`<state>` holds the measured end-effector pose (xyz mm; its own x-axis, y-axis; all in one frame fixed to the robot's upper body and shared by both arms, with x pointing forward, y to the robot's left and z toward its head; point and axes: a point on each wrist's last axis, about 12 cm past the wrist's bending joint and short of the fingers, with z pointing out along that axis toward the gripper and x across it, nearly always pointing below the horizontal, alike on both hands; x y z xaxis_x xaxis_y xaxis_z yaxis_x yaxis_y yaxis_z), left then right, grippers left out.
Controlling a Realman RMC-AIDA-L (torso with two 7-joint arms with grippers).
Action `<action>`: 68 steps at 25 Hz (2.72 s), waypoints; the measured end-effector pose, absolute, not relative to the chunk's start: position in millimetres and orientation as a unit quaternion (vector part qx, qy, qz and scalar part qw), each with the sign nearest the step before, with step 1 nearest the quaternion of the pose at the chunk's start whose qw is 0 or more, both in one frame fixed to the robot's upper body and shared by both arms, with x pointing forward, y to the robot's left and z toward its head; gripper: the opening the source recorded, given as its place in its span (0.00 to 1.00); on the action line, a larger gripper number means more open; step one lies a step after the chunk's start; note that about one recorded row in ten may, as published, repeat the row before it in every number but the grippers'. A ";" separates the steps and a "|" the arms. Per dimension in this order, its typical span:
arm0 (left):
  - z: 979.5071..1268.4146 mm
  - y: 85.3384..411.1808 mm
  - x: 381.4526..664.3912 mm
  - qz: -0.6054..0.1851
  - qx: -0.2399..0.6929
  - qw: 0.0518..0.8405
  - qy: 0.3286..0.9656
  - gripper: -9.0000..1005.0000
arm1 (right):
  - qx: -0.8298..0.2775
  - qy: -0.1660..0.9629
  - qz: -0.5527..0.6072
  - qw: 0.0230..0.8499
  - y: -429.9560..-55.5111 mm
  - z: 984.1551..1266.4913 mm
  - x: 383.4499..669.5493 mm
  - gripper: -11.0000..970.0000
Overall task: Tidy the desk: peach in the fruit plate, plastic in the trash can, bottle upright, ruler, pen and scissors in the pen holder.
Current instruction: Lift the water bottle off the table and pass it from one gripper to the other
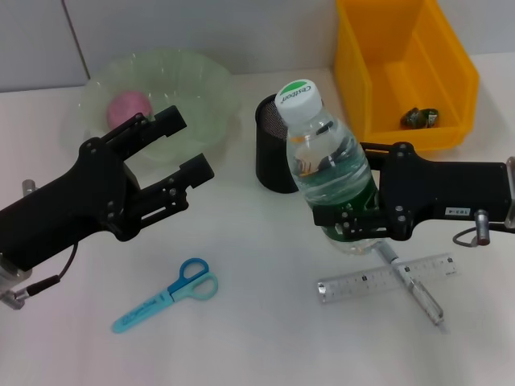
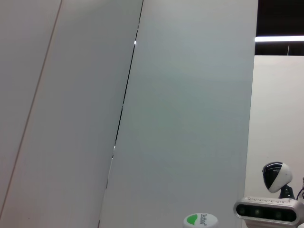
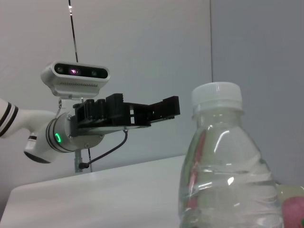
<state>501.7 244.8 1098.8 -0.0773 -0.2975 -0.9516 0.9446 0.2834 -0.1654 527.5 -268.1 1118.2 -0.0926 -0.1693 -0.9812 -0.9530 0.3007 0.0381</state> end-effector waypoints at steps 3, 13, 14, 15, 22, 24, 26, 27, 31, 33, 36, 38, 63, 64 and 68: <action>1098.6 245.0 501.5 -0.513 0.308 0.605 0.525 0.77 | -0.448 0.628 0.389 0.504 -266.6 1118.9 528.9 0.81; 1098.6 245.8 500.9 -0.513 0.308 0.605 0.525 0.77 | -0.451 0.626 0.393 0.500 -263.7 1119.0 530.2 0.82; 1099.5 245.8 500.5 -0.516 0.309 0.606 0.522 0.77 | -0.453 0.625 0.395 0.498 -262.1 1118.9 530.2 0.82; 1099.8 246.0 500.3 -0.516 0.309 0.606 0.520 0.77 | -0.453 0.625 0.395 0.498 -262.1 1118.9 530.2 0.82; 1100.8 246.1 499.7 -0.522 0.305 0.605 0.518 0.77 | -0.459 0.619 0.408 0.490 -253.1 1118.1 532.8 0.82; 1101.2 244.7 500.0 -0.525 0.304 0.603 0.517 0.77 | -0.461 0.614 0.415 0.488 -247.6 1117.8 535.7 0.82; 1101.6 244.0 500.4 -0.527 0.304 0.603 0.516 0.77 | -0.462 0.613 0.418 0.486 -245.5 1117.8 536.7 0.82; 1101.9 243.2 500.8 -0.529 0.304 0.602 0.516 0.77 | -0.463 0.611 0.420 0.485 -243.4 1117.7 537.3 0.82; 1101.7 241.4 501.9 -0.532 0.302 0.599 0.516 0.77 | -0.471 0.603 0.430 0.480 -234.2 1118.4 539.6 0.82; 1101.0 240.6 502.3 -0.534 0.300 0.597 0.517 0.77 | -0.474 0.596 0.439 0.477 -227.3 1117.7 540.3 0.82; 1100.0 238.4 503.3 -0.538 0.299 0.593 0.519 0.77 | -0.482 0.586 0.452 0.470 -215.8 1116.9 542.8 0.82; 1100.0 238.4 503.3 -0.538 0.299 0.593 0.519 0.77 | -0.483 0.584 0.456 0.467 -212.4 1117.2 544.1 0.82; 1106.5 227.8 507.4 -0.563 0.310 0.581 0.499 0.77 | -0.493 0.568 0.483 0.449 -188.5 1114.0 549.4 0.83; 1106.5 227.8 507.4 -0.563 0.310 0.581 0.499 0.77 | -0.493 0.568 0.483 0.449 -188.5 1114.0 549.4 0.83; 1106.3 227.6 507.1 -0.564 0.310 0.581 0.499 0.77 | -0.496 0.566 0.484 0.446 -186.8 1114.1 549.5 0.83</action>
